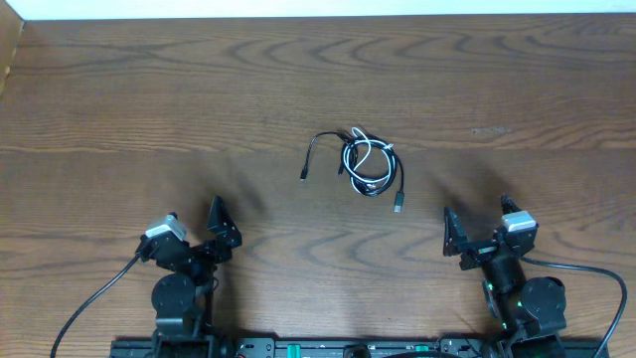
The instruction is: Untangle cables
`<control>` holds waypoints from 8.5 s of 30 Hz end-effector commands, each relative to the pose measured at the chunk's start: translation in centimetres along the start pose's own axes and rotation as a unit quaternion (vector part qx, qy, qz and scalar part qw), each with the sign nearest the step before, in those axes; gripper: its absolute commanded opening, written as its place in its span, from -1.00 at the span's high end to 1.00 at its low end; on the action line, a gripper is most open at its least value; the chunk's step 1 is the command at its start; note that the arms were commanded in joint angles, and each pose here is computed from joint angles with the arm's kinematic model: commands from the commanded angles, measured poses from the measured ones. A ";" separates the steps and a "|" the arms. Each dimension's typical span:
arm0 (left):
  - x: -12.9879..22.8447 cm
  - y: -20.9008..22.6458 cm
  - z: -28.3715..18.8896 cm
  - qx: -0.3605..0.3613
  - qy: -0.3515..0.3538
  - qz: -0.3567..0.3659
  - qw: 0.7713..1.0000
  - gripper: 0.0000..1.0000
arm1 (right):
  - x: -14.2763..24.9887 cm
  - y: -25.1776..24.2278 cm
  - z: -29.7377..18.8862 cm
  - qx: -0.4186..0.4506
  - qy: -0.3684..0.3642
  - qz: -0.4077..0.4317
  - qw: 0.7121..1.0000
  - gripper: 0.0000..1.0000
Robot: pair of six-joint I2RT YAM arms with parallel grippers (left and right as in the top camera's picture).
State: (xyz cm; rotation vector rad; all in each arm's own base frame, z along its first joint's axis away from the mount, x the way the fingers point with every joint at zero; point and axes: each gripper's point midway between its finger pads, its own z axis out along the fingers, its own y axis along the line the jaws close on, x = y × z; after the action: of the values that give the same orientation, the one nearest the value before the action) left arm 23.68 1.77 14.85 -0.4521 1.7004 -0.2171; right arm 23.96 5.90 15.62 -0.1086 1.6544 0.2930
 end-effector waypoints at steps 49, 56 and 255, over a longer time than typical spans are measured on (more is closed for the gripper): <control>4.5 -8.8 7.1 0.004 0.599 -0.029 0.800 0.85 | -4.3 6.6 11.6 -0.142 0.379 0.099 0.909 0.98; 4.7 -8.7 7.9 0.007 0.589 -0.025 0.808 0.85 | 0.3 5.8 13.4 -0.127 0.431 0.112 0.886 0.88; 19.5 -10.8 7.4 0.086 0.636 0.035 0.766 0.85 | 15.8 20.5 16.7 -0.205 0.504 0.104 0.833 0.42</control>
State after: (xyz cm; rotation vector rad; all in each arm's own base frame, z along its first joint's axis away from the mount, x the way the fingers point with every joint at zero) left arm 31.09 -15.61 0.74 -0.0602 2.9641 -0.7149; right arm 33.46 31.52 2.56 -0.4664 2.6112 0.8899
